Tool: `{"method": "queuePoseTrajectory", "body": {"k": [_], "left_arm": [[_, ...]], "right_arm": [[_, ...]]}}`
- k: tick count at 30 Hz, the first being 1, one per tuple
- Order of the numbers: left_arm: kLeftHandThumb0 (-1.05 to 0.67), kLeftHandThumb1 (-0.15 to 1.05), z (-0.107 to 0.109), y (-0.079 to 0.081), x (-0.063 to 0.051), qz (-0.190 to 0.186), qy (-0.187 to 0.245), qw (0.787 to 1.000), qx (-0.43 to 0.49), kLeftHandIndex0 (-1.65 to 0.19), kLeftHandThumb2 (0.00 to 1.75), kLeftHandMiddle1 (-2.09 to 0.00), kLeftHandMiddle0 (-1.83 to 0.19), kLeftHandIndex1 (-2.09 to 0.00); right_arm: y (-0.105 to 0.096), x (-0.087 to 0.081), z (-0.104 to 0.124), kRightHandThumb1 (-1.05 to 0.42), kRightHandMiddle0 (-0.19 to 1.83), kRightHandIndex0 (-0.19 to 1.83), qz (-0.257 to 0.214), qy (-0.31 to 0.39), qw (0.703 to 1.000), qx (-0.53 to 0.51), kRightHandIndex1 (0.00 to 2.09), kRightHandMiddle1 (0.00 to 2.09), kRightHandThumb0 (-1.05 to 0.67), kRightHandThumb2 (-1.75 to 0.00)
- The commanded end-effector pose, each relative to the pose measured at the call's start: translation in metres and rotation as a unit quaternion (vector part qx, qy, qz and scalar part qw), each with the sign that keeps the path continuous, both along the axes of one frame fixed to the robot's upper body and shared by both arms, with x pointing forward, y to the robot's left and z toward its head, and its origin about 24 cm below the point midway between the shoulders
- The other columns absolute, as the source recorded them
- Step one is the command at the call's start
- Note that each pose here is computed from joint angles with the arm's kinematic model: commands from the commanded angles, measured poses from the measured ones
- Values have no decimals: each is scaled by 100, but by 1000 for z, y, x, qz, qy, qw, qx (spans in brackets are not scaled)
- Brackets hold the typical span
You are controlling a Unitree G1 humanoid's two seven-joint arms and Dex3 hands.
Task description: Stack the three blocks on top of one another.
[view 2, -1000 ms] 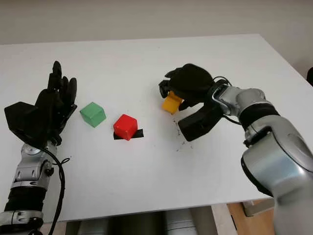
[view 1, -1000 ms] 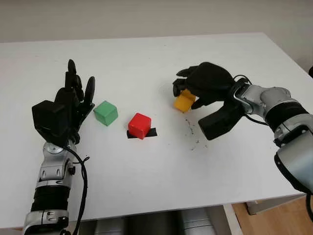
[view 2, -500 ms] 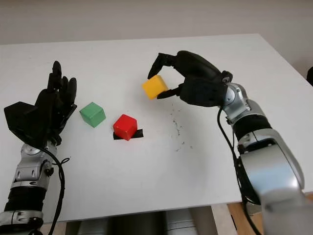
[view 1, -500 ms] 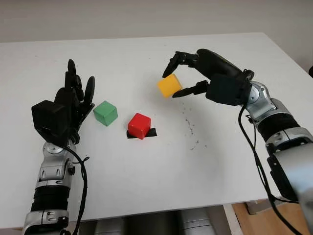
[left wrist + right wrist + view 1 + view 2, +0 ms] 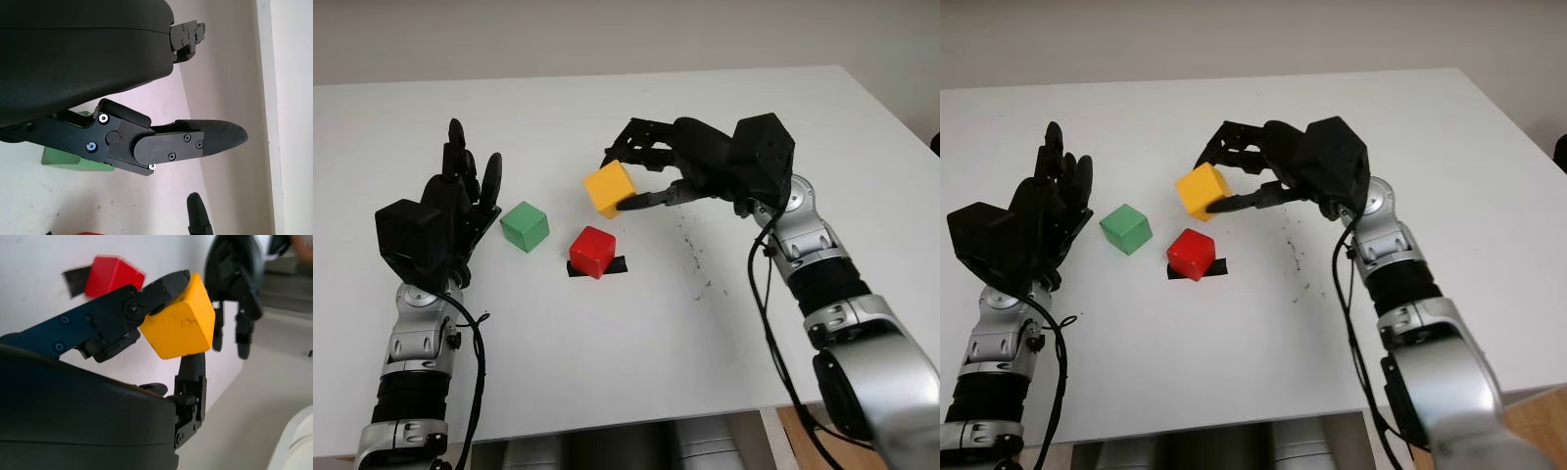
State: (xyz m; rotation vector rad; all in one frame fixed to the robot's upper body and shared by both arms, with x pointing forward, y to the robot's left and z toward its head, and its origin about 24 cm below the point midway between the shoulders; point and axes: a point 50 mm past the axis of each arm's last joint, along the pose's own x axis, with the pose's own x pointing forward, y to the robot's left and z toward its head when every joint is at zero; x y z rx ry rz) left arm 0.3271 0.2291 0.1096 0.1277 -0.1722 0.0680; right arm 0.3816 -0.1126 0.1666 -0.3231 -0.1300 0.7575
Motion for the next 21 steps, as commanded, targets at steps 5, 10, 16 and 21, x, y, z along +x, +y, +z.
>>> {"method": "queuePoseTrajectory", "body": {"k": [5, 10, 16, 21], "left_arm": [[-78, 105, 7, 0, 0, 1, -13, 1000, 7, 19, 50, 0, 19, 0], [-79, 105, 6, 0, 0, 3, -14, 1000, 4, 19, 50, 0, 19, 0], [-80, 105, 6, 1, -1, 4, -14, 1000, 5, 19, 50, 0, 19, 0], [-79, 105, 5, 2, -1, 4, -12, 1000, 6, 19, 50, 0, 19, 0]], "right_arm": [[10, -9, -9, -97, 32, 31, 10, 80, 996, 38, 0, 164, -45, -6], [15, -12, -25, -100, 32, 25, 5, 156, 985, 70, 0, 166, -45, -6], [16, -14, -36, -101, 30, 28, -4, 177, 980, 90, 2, 163, -45, -6], [16, -15, -42, -102, 26, 23, -14, 178, 980, 92, 0, 167, -45, -6]]}}
